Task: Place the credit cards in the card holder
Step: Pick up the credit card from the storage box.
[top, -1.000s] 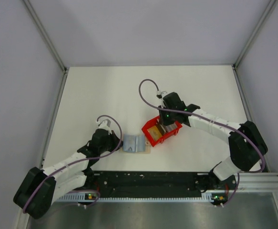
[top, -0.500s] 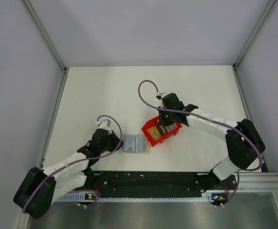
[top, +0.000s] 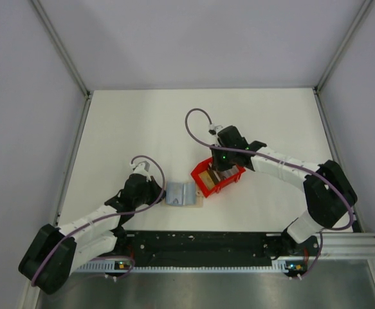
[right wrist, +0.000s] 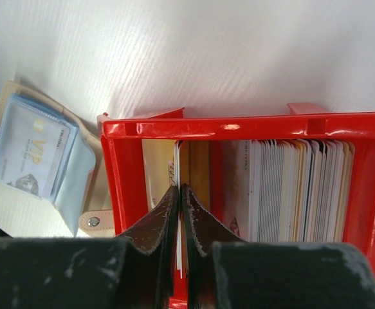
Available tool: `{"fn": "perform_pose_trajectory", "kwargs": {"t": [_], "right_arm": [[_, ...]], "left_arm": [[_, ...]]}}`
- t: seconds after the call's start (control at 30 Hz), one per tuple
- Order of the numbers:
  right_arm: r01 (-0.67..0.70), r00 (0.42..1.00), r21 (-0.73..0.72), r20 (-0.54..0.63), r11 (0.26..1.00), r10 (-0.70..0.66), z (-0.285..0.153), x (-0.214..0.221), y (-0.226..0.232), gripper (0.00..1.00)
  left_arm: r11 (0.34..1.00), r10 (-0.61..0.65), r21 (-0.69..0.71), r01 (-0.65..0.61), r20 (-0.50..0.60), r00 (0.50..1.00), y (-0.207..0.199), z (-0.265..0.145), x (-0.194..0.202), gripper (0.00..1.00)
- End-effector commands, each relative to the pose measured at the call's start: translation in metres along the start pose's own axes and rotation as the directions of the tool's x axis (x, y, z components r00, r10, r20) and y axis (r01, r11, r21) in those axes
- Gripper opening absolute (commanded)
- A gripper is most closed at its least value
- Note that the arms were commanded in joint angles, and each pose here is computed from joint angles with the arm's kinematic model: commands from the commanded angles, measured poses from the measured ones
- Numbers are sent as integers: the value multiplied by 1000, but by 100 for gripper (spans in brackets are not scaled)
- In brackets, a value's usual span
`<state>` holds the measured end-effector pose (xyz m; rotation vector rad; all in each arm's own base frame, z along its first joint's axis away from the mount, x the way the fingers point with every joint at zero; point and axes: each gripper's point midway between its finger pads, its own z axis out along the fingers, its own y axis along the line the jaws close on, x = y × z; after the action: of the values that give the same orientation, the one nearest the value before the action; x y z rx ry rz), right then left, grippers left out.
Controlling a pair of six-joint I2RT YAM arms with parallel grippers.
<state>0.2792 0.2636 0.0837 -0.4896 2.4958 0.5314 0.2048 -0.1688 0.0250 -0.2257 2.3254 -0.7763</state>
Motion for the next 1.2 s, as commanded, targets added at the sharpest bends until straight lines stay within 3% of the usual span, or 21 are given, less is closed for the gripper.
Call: {"fn": "perform_pose_trajectory", "kwargs": {"t": [0.0,0.17,0.3,0.67,1.17], "right_arm": [[-12,1000,-110,10,994,13,-1,-10,22,6],[-30,999,-142,-39,989,25,8,-1,27,5],[-23,1000,-99,-10,995,23,3,-3,19,4],[-47,996,-196,-82,980,32,16,11,56,2],[-57,996,-271,-76,961,38,9,6,77,4]], "left_arm": [[999,16,48,-19,51,999,-18,2,-19,0],[998,15,53,-17,45,999,-18,2,-17,0],[999,18,50,-20,45,999,-18,1,-18,0],[998,14,53,-16,47,999,-19,2,-19,0],[998,16,54,-19,44,999,-20,2,-19,0]]}}
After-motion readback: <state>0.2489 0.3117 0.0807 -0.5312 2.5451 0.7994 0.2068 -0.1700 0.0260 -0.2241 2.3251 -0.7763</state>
